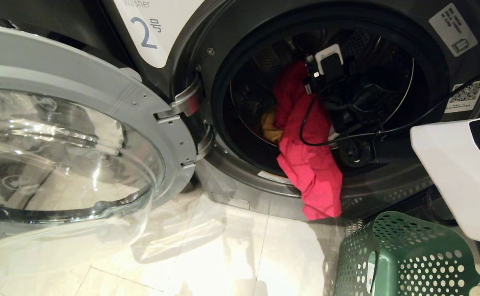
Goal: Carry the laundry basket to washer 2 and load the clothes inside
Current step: Place the clothes into the washing machine
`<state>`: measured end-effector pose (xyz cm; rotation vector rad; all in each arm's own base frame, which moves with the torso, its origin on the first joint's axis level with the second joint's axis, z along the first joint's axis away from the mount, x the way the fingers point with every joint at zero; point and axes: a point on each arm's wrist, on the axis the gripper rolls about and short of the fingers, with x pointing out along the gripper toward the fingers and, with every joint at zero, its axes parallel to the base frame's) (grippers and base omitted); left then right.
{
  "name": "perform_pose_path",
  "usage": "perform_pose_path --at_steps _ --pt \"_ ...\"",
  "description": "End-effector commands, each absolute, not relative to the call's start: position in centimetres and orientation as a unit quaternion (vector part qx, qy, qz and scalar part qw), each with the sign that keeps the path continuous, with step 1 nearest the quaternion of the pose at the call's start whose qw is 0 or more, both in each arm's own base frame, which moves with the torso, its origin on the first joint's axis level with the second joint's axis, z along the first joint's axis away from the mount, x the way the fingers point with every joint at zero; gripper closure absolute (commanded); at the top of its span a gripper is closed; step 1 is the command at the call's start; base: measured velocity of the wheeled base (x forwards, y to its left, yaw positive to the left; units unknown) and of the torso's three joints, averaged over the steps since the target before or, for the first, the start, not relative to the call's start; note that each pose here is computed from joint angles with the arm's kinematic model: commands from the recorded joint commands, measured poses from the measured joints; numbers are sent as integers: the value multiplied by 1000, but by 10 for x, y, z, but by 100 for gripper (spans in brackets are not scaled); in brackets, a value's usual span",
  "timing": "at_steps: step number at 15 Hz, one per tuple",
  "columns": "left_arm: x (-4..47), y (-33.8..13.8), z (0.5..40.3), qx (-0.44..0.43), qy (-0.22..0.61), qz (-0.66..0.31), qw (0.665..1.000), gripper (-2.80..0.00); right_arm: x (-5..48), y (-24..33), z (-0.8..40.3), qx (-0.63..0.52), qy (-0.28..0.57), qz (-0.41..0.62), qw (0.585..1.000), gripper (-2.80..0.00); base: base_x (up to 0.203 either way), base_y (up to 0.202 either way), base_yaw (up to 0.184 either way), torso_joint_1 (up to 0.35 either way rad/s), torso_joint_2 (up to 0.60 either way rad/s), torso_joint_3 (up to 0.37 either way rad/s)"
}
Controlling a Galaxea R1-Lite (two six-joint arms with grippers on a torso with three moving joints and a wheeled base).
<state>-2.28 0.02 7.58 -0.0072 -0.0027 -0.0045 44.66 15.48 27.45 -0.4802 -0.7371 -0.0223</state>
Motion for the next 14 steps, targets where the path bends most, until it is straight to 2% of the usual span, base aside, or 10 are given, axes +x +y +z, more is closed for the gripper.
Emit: perform_pose_path --at_steps 1,6,9,14 --pt "-23 0 75 -4 0 -2 1000 0 443 156 276 -234 -356 -8 905 -280 0 0 0 0 0 0" --pt "-23 0 75 -4 0 -2 1000 0 426 159 263 -247 -299 22 922 -280 0 0 0 0 0 0" --pt "-23 0 75 -4 0 -2 1000 0 402 153 240 -252 -192 71 946 -280 0 0 0 0 0 0" --pt "-23 0 75 -4 0 -2 1000 0 305 152 228 -150 -38 152 976 -280 0 0 0 0 0 0"
